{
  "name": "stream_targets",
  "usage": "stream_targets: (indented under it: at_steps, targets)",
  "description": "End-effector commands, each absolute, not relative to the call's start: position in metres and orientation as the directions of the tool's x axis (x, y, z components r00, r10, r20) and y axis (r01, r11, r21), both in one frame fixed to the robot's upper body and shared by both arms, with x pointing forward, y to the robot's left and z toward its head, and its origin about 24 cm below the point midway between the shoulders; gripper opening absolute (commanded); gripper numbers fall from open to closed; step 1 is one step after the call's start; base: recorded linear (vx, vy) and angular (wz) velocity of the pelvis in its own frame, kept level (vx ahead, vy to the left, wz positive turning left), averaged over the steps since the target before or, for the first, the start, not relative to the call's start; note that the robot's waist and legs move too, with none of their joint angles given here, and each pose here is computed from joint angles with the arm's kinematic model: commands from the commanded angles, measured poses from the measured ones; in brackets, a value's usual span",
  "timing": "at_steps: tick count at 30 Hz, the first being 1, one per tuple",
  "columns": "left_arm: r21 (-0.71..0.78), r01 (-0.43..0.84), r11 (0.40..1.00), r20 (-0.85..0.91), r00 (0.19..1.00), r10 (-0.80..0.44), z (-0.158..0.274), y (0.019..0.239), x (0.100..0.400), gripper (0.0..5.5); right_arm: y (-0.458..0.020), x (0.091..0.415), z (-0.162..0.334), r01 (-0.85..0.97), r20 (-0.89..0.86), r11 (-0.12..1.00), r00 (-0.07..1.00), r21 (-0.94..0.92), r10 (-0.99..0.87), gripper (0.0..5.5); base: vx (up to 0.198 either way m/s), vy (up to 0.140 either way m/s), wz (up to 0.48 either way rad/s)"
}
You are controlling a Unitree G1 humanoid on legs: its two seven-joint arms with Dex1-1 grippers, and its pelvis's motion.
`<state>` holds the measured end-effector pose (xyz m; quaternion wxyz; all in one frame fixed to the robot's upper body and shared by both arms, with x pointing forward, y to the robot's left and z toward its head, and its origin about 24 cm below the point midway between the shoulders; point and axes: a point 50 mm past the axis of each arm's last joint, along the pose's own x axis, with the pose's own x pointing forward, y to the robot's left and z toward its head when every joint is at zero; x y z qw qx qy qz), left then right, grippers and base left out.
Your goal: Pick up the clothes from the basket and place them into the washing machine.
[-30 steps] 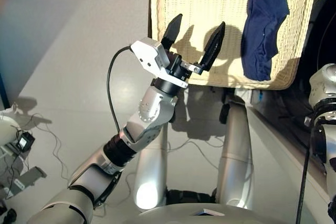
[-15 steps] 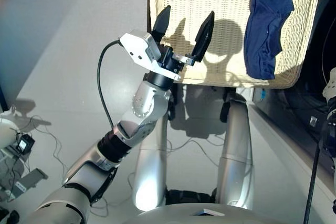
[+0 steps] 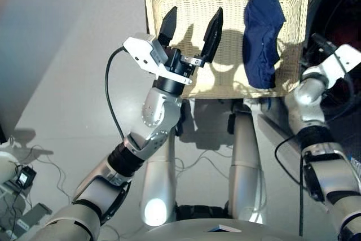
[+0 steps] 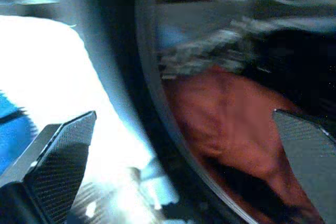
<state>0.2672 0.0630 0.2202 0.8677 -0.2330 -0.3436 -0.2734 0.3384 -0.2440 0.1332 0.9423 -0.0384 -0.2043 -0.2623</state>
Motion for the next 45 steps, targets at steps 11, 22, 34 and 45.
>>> stream_targets:
  at_steps: [11,22,34,45]
  targets:
    - [-0.173,0.686,0.707,0.816,0.502,-0.287,0.233,0.072,0.245,5.5,-0.195,0.343,0.148,0.099,0.431,0.995,0.899,-0.03,-0.077,5.5,0.0,0.0,0.0]
    - [-0.219,0.721,0.657,0.808,0.511,-0.292,0.231,0.065,0.245,5.5,-0.208,0.382,0.134,0.178,0.214,0.984,0.96,0.024,-0.179,5.5,0.0,0.0,0.0]
    - [-0.197,0.738,0.646,0.833,0.473,-0.287,0.241,0.069,0.24,5.5,-0.222,0.402,0.142,0.258,0.093,0.963,0.963,-0.077,-0.251,5.5,0.0,0.0,0.0]
    - [-0.162,0.719,0.676,0.828,0.471,-0.303,0.246,0.064,0.242,5.5,-0.206,0.412,0.15,0.192,0.062,0.948,0.981,-0.255,-0.182,5.5,0.0,0.0,0.0]
